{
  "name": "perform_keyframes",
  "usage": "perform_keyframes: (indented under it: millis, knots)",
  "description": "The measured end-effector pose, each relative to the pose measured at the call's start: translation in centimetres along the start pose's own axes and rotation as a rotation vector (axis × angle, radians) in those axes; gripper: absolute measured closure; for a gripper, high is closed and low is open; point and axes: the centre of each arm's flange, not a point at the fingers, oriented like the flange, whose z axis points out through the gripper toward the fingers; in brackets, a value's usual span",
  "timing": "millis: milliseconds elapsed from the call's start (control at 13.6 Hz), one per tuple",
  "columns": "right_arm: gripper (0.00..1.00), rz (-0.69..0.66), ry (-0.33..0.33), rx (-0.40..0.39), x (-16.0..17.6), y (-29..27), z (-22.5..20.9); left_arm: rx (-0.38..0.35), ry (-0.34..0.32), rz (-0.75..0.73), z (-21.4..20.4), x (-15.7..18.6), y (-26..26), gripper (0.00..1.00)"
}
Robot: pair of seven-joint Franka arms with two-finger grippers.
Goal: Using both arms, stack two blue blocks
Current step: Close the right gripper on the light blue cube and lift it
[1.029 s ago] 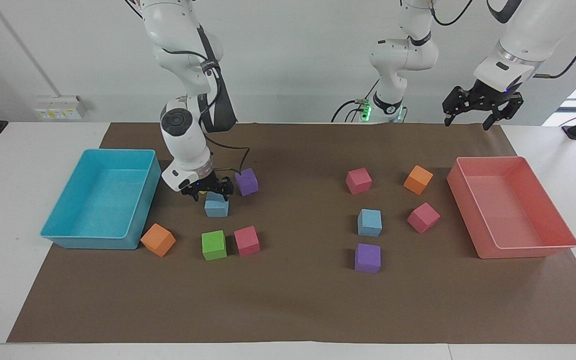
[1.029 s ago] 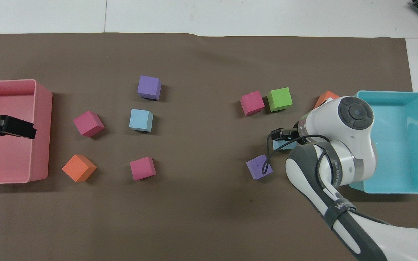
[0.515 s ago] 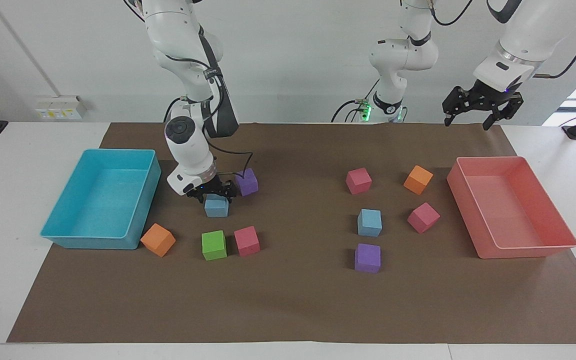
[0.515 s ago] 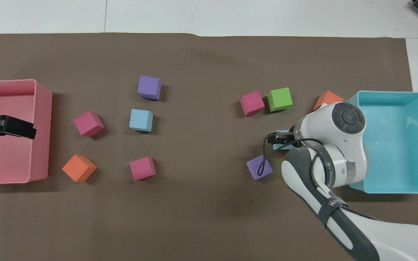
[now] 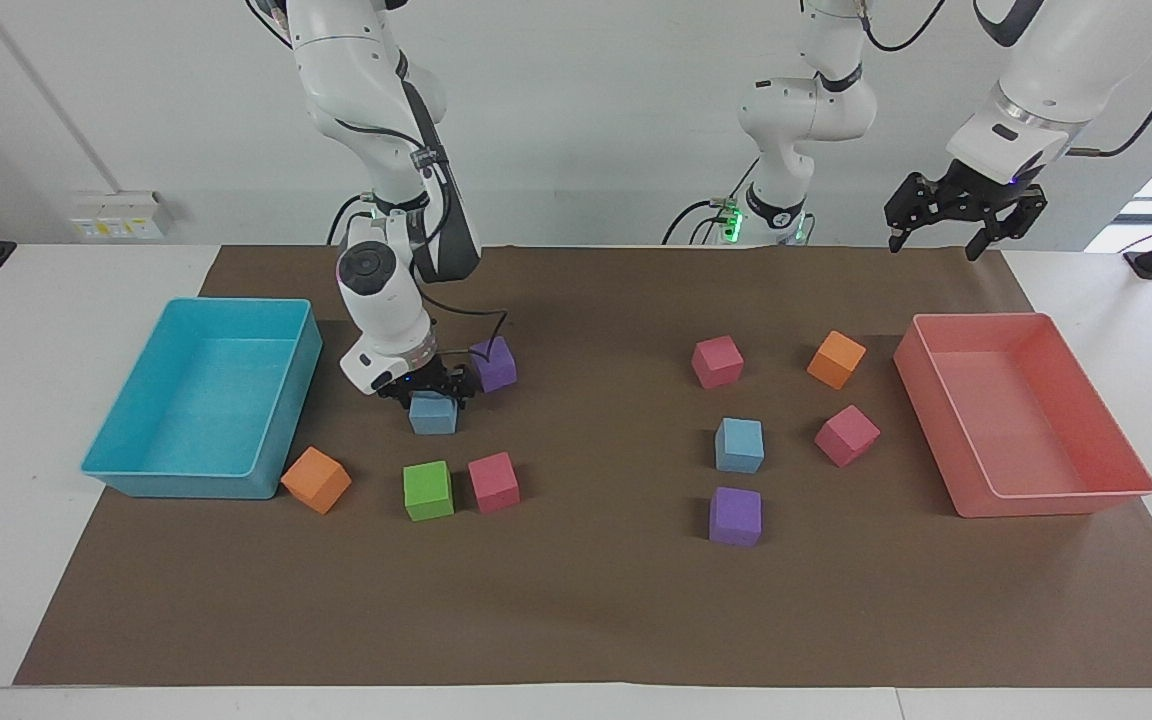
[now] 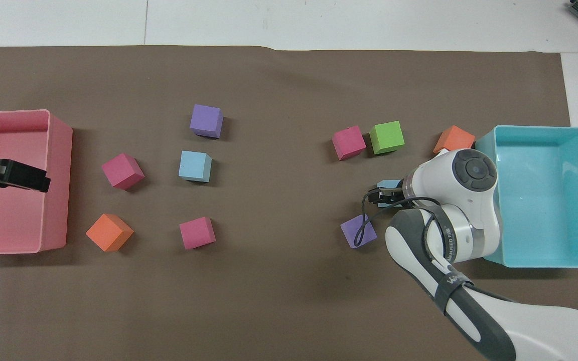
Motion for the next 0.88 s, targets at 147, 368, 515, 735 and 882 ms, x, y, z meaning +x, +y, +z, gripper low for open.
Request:
perform_keyframes:
  millis: [147, 368, 515, 735, 882]
  knots:
    - [0.0, 0.0, 0.002, 0.0, 0.02, 0.01, 0.06, 0.0, 0.0, 0.0, 0.0, 0.0, 0.0, 0.0]
    - [0.0, 0.001, 0.006, 0.001, 0.06, 0.04, 0.25, 0.0, 0.0, 0.0, 0.0, 0.0, 0.0, 0.0]
    - [0.0, 0.002, 0.006, 0.001, 0.07, 0.1, 0.28, 0.0, 0.0, 0.0, 0.0, 0.0, 0.0, 0.0]
    - [0.0, 0.005, 0.006, 0.0, 0.11, 0.26, 0.29, 0.0, 0.0, 0.0, 0.0, 0.0, 0.0, 0.0]
    - [0.05, 0.005, 0.006, 0.001, 0.11, 0.26, 0.3, 0.0, 0.0, 0.0, 0.0, 0.0, 0.0, 0.0]
